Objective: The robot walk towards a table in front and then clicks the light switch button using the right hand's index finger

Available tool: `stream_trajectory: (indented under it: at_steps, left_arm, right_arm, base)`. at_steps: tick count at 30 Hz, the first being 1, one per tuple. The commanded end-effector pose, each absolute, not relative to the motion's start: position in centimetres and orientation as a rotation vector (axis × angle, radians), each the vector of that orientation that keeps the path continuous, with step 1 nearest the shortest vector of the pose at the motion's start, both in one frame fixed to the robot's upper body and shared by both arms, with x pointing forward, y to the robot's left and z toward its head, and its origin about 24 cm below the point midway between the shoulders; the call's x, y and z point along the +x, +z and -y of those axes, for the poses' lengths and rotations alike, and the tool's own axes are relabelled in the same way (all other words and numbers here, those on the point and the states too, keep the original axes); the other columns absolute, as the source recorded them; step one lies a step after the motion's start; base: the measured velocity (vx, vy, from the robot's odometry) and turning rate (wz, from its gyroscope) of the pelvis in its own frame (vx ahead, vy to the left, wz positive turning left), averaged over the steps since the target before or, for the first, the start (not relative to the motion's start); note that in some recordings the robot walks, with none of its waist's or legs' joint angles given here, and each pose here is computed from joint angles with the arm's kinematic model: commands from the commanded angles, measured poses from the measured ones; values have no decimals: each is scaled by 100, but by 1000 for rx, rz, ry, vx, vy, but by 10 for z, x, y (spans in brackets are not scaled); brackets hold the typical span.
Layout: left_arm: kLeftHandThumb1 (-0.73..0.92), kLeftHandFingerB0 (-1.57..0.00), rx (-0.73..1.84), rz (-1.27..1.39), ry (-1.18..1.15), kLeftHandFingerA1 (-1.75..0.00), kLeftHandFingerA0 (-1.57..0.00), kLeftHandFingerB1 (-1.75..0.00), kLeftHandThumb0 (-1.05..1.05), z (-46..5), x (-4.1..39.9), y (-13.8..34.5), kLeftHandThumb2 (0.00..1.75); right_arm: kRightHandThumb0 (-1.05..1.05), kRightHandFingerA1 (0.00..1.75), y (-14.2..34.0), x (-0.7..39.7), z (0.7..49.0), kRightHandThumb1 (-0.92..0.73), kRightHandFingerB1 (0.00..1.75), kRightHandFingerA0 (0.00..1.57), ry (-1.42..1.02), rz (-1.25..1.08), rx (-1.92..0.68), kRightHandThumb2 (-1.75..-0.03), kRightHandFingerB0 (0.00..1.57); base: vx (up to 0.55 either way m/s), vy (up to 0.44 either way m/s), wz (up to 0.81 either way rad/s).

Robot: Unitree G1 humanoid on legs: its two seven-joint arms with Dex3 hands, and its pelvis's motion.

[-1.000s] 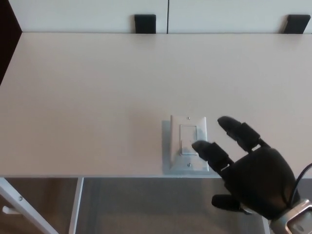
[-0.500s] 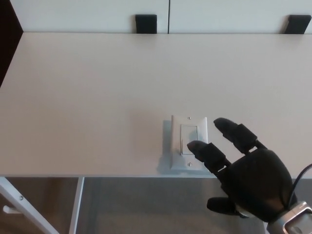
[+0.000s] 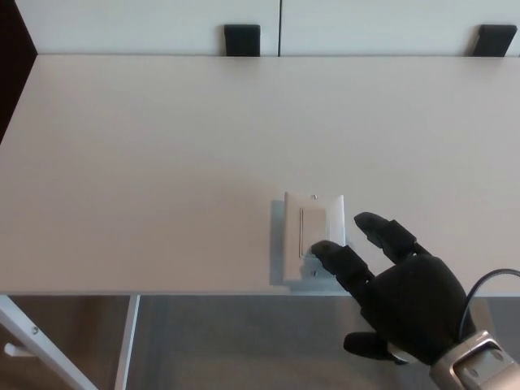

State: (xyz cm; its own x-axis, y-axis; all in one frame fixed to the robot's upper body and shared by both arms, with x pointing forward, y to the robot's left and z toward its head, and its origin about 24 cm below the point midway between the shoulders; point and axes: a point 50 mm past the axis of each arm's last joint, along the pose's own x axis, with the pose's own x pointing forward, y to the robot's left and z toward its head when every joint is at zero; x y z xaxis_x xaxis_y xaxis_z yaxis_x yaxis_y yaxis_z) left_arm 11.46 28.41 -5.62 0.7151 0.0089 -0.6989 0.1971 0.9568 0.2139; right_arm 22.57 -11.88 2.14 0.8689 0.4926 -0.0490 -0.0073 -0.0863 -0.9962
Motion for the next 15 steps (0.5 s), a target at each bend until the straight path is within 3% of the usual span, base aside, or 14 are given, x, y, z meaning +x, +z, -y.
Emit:
stream_trajectory:
  at_steps: [1, 2, 3, 4, 5, 9, 10, 14, 15]
  left_arm:
    - [67, -34, 308, -793, -109, -45, -40, -36, -40, -289, 113, -56, 59]
    - [67, -34, 307, -793, -109, -45, -40, -36, -40, -289, 113, -56, 59]
    - [66, -34, 308, -792, -111, -45, -40, -37, -41, -289, 113, -56, 59]
    - [66, -34, 307, -792, -111, -45, -40, -37, -41, -289, 113, -56, 59]
    - [66, -34, 304, -792, -109, -45, -40, -37, -41, -289, 113, -56, 59]
    - [66, -34, 303, -787, -116, -45, -40, -37, -40, -288, 113, -55, 59]
    - [66, -34, 304, -788, -117, -44, -40, -36, -40, -288, 113, -55, 59]
    - [66, -33, 311, -790, -117, -44, -39, -36, -41, -289, 113, -55, 59]
    - [67, -33, 312, -788, -122, -44, -39, -36, -41, -289, 113, -55, 59]
  right_arm:
    - [-84, 23, 18, 227, 121, -61, 46, 3, 416, 375, -1626, -97, 9]
    - [-84, 23, 18, 227, 121, -61, 46, 3, 415, 375, -1624, -97, 9]
    - [-84, 32, 19, 226, 121, -79, 40, 0, 419, 374, -1625, -64, 11]
    - [-84, 23, 19, 226, 121, -61, 50, 0, 421, 375, -1621, -101, 11]
    - [-81, 24, 20, 225, 120, -60, 49, 0, 422, 379, -1613, -101, 3]
    - [-80, 21, 21, 222, 120, -60, 48, 0, 436, 370, -1613, -101, 14]
    - [-85, 21, 22, 221, 120, -62, 43, 5, 437, 372, -1613, -98, 7]
    - [-84, 21, 23, 218, 121, -62, 43, 3, 430, 386, -1626, -99, 6]
    - [-86, 27, 26, 218, 122, -79, 40, 0, 419, 393, -1621, -63, 9]
  base:
    - [0, 0, 0]
    - [0, 0, 0]
    - [0, 0, 0]
    - [0, 0, 0]
    - [0, 0, 0]
    - [0, 0, 0]
    - [0, 0, 0]
    - [0, 0, 0]
    - [0, 0, 0]
